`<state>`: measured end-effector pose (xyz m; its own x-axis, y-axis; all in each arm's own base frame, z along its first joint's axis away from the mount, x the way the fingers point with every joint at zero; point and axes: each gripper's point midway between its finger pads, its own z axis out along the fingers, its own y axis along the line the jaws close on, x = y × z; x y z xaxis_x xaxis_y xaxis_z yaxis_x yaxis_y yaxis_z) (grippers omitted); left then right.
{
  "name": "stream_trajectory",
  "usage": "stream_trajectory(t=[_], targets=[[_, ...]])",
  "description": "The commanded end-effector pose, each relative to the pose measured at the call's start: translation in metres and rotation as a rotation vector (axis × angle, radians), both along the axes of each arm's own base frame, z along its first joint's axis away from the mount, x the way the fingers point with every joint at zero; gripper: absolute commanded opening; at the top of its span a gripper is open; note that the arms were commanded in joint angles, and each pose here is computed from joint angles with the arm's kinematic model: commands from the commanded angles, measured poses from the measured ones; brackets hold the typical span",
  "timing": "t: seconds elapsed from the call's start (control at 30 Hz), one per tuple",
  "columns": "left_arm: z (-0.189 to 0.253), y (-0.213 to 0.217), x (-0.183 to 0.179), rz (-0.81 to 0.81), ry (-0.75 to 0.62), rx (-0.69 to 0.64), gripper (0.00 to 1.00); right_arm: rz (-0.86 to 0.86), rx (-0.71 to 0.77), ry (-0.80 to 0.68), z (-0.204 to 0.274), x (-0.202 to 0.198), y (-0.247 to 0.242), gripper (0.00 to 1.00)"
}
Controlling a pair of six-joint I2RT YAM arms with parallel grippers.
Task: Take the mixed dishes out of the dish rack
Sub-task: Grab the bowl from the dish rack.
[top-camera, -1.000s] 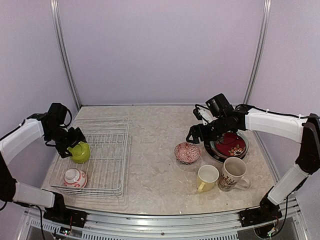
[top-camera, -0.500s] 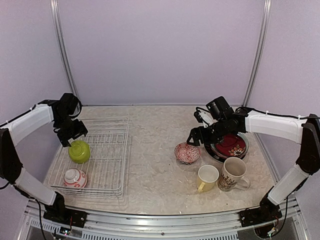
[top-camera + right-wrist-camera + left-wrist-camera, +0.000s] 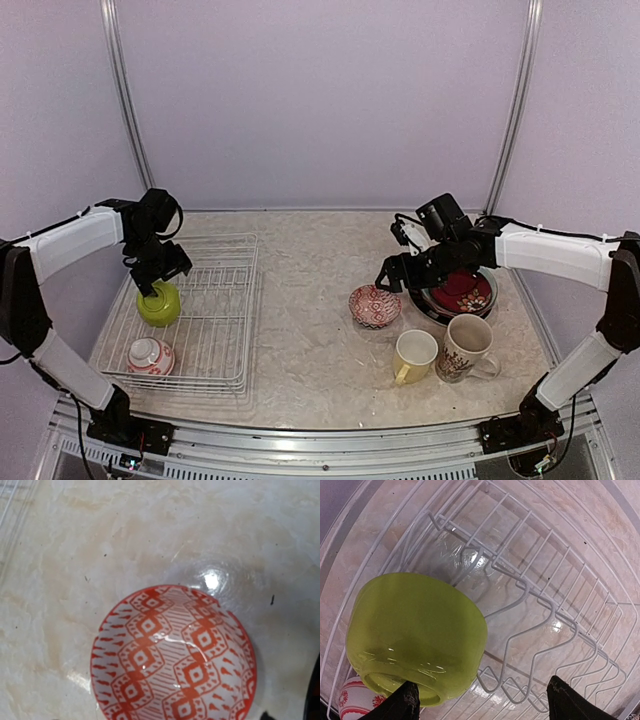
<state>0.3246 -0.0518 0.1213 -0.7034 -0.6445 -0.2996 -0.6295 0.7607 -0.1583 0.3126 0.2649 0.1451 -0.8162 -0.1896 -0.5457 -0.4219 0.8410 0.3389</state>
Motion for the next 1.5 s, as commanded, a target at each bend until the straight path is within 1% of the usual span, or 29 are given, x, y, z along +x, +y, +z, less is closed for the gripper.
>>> stream_trajectory(t=[0.0, 0.2, 0.43, 0.7, 0.77, 0.83, 1.03, 1.13, 1.23, 1.37, 1.43, 1.47], targets=[[-0.020, -0.006, -0.007, 0.009, 0.055, -0.004, 0.85, -0.003, 0.014, -0.022, 0.009, -0.004, -0.001, 0.83], [-0.036, -0.011, -0.037, 0.034, 0.110, 0.012, 0.88, 0.000, 0.023, -0.019, 0.009, -0.004, 0.000, 0.83], [-0.061, 0.007, -0.077, 0.121, 0.180, 0.057, 0.90, 0.007, 0.032, -0.018, 0.011, -0.004, 0.003, 0.83], [-0.068, 0.015, -0.119, 0.196, 0.214, 0.064, 0.92, 0.011, 0.039, -0.012, 0.009, -0.004, 0.005, 0.83], [-0.064, 0.013, -0.121, 0.186, 0.197, 0.055, 0.92, 0.016, 0.049, -0.011, 0.010, -0.004, 0.007, 0.83], [-0.051, 0.007, -0.112, 0.134, 0.137, 0.043, 0.92, 0.021, 0.052, -0.008, 0.009, -0.003, 0.008, 0.83], [0.001, -0.010, -0.085, -0.015, 0.003, -0.006, 0.94, 0.019, 0.049, -0.012, 0.012, -0.002, 0.009, 0.83], [0.018, -0.026, -0.081, -0.096, -0.060, -0.089, 0.94, 0.015, 0.048, -0.013, 0.012, -0.003, 0.008, 0.83], [0.036, -0.033, -0.083, -0.134, -0.131, -0.148, 0.92, 0.012, 0.052, -0.010, 0.011, -0.004, 0.007, 0.83], [0.056, -0.018, -0.089, -0.110, -0.209, -0.136, 0.91, 0.015, 0.057, -0.006, 0.008, -0.005, 0.008, 0.83], [0.063, -0.001, -0.094, -0.035, -0.209, -0.116, 0.91, 0.018, 0.058, -0.006, 0.008, -0.004, 0.009, 0.83], [0.063, 0.010, -0.097, 0.030, -0.190, -0.113, 0.92, 0.020, 0.057, -0.009, 0.009, -0.004, 0.009, 0.83]])
